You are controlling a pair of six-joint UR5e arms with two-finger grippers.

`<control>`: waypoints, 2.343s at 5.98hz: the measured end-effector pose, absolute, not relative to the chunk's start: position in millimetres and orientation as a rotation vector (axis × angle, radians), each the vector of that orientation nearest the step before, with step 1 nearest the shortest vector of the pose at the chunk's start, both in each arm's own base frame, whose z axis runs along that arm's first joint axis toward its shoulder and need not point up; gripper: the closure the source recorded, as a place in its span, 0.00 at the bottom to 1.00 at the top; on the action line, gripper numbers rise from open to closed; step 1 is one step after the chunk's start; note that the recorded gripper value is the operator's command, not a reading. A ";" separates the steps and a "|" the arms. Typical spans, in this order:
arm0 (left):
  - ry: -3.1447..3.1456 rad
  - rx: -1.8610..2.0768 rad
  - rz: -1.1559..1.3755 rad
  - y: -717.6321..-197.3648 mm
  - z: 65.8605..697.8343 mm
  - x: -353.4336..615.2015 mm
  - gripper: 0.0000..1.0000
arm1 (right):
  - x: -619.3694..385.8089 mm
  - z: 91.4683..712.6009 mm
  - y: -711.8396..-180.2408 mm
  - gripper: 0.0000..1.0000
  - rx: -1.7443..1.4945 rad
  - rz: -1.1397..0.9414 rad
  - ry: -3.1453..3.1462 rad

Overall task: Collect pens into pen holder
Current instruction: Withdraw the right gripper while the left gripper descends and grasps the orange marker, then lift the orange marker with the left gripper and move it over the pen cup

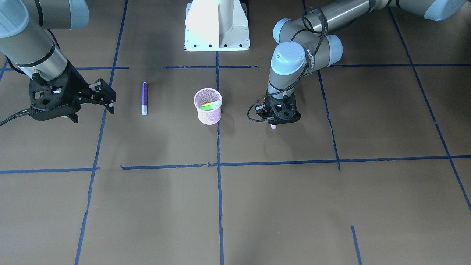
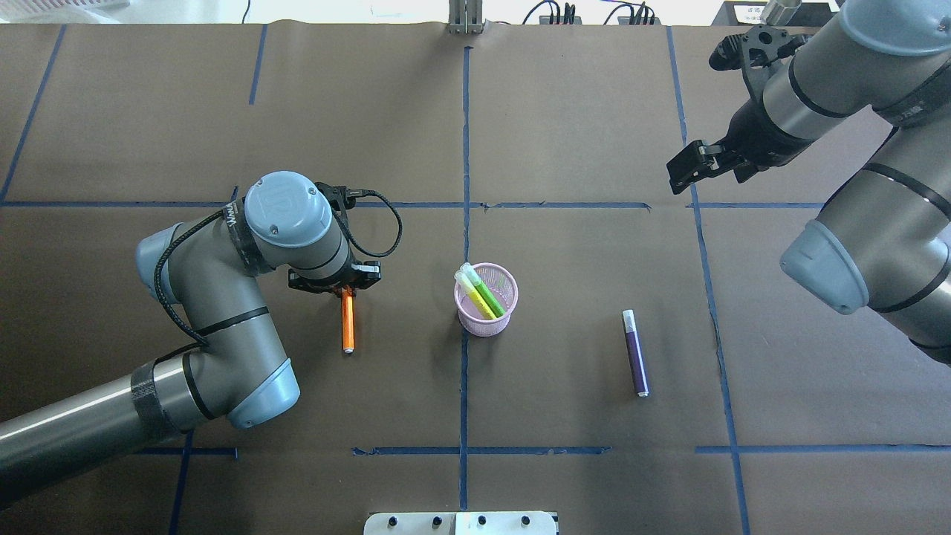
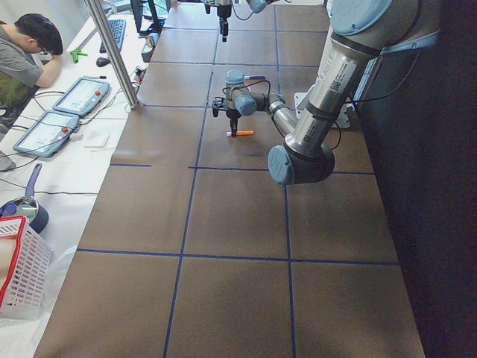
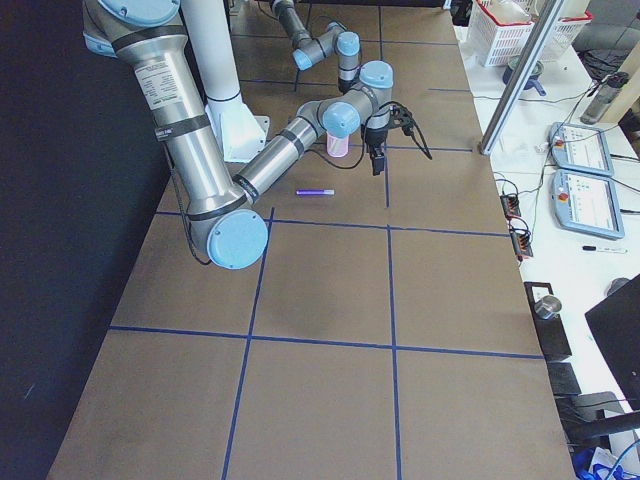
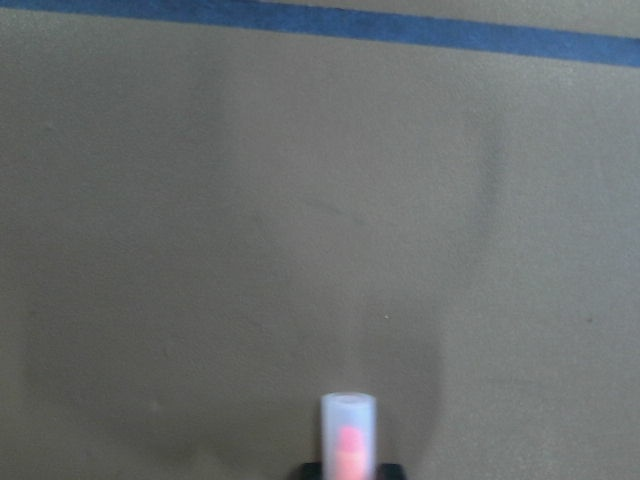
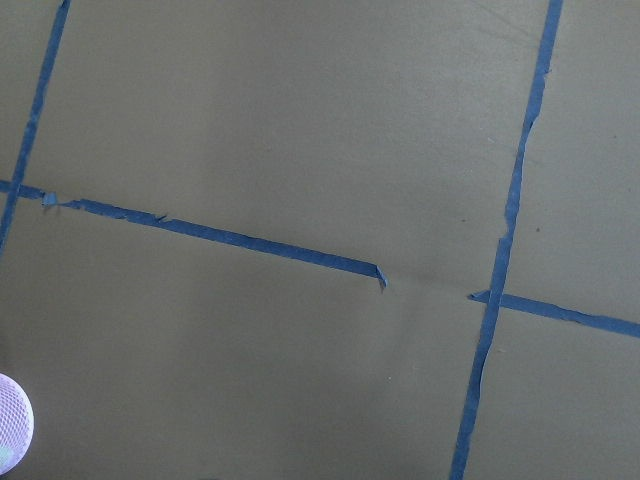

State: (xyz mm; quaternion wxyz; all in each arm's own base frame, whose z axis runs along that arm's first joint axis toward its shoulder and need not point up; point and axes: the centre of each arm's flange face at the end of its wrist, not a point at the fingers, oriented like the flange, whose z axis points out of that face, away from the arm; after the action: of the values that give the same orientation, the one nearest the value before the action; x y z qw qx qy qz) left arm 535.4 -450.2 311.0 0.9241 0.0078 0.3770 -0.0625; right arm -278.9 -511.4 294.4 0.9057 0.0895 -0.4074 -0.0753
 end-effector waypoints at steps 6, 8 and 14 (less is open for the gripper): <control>0.918 0.374 -0.007 -452.3 189.8 487.6 1.00 | -272.3 287.6 -503.9 0.00 0.201 -0.148 -0.850; 0.987 0.570 0.048 -440.2 154.3 484.8 1.00 | -270.1 291.4 -502.0 0.00 0.199 -0.144 -0.845; 1.080 0.752 0.038 -418.5 92.4 576.8 1.00 | -269.3 299.8 -501.3 0.00 0.198 -0.135 -0.826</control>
State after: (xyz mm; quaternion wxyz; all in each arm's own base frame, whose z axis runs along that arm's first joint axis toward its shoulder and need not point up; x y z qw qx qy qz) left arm 576.8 -418.5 92.4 0.7909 0.3495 0.5020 0.0175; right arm -269.3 -501.3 299.8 0.9089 0.0960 -0.4004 -0.0654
